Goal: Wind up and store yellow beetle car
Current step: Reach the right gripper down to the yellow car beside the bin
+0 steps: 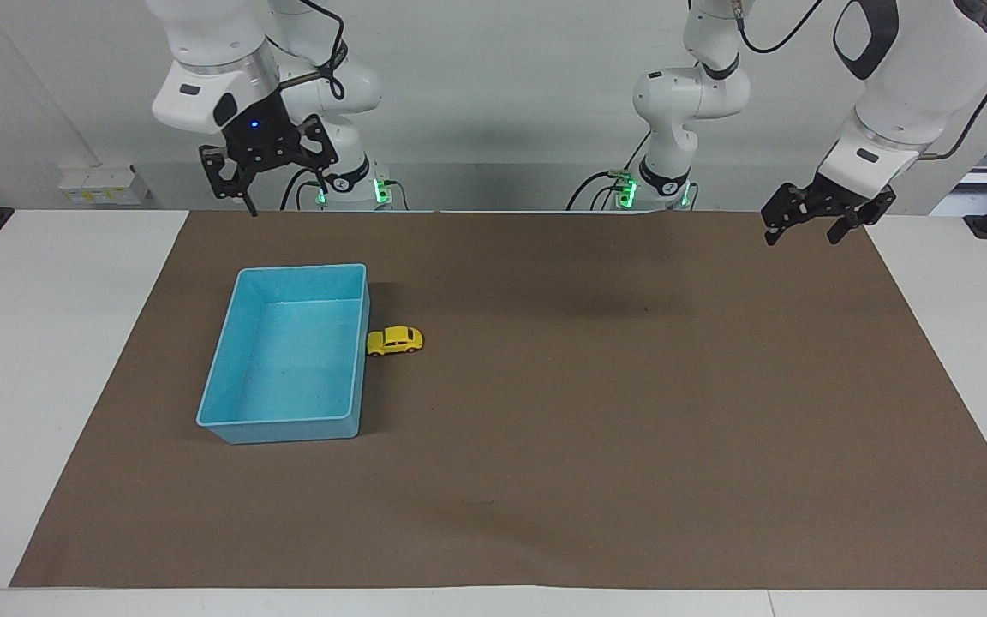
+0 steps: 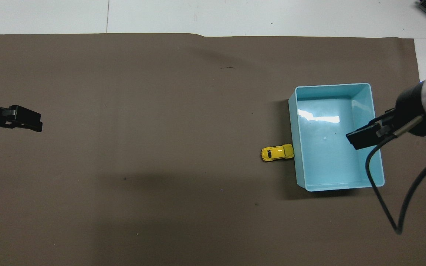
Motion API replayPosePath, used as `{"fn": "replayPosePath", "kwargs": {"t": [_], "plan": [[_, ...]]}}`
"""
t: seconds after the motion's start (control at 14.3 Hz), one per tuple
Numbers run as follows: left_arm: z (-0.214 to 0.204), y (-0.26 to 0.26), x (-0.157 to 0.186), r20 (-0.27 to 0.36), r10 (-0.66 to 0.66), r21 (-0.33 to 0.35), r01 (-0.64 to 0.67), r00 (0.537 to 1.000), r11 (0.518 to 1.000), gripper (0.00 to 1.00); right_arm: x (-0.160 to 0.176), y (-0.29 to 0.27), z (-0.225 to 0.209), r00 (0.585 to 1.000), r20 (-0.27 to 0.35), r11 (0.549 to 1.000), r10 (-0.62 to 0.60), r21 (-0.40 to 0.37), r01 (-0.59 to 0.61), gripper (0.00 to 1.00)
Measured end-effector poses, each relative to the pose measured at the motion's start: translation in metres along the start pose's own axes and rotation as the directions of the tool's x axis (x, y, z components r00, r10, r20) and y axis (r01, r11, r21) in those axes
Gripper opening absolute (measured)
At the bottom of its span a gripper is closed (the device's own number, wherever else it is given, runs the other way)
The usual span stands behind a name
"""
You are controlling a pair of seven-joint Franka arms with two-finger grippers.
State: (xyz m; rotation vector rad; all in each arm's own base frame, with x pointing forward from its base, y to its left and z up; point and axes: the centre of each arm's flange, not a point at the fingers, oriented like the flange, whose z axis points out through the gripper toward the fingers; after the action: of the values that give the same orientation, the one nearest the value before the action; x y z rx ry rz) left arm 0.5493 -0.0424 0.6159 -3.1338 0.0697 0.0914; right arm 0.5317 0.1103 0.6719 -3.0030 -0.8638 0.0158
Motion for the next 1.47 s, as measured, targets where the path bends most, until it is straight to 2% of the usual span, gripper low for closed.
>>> {"fn": "replayPosePath", "kwargs": {"t": [0.14,0.21,0.42,0.56,0.91,1.12,1.47], "plan": [[0.000,0.000,0.000,0.000,0.000,0.000,0.000,1.000,1.000,1.00,-0.001,-0.014,0.005,0.988,-0.014,0.988,-0.153,-0.011,0.153,1.00],[0.000,0.000,0.000,0.000,0.000,0.000,0.000,1.000,1.000,1.00,-0.002,-0.014,0.008,0.970,-0.023,0.970,-0.244,-0.021,0.243,1.00],[0.000,0.000,0.000,0.000,0.000,0.000,0.000,1.000,1.000,1.00,0.003,-0.007,0.020,0.892,-0.031,0.892,-0.451,-0.039,0.450,1.00],[0.000,0.000,0.000,0.000,0.000,0.000,0.000,1.000,1.000,1.00,0.010,-0.007,0.036,0.837,-0.031,0.838,-0.546,-0.041,0.545,1.00],[0.000,0.000,0.000,0.000,0.000,0.000,0.000,1.000,1.000,1.00,0.039,-0.045,0.107,0.755,-0.028,0.756,-0.655,-0.039,0.654,1.00],[0.000,0.000,0.000,0.000,0.000,0.000,0.000,1.000,1.000,1.00,0.043,-0.053,0.147,0.733,-0.020,0.733,-0.680,-0.028,0.679,1.00],[0.000,0.000,0.000,0.001,-0.001,0.000,0.001,1.000,1.000,1.00,0.046,-0.053,0.214,0.665,-0.021,0.665,-0.746,-0.042,0.745,1.00]]}}
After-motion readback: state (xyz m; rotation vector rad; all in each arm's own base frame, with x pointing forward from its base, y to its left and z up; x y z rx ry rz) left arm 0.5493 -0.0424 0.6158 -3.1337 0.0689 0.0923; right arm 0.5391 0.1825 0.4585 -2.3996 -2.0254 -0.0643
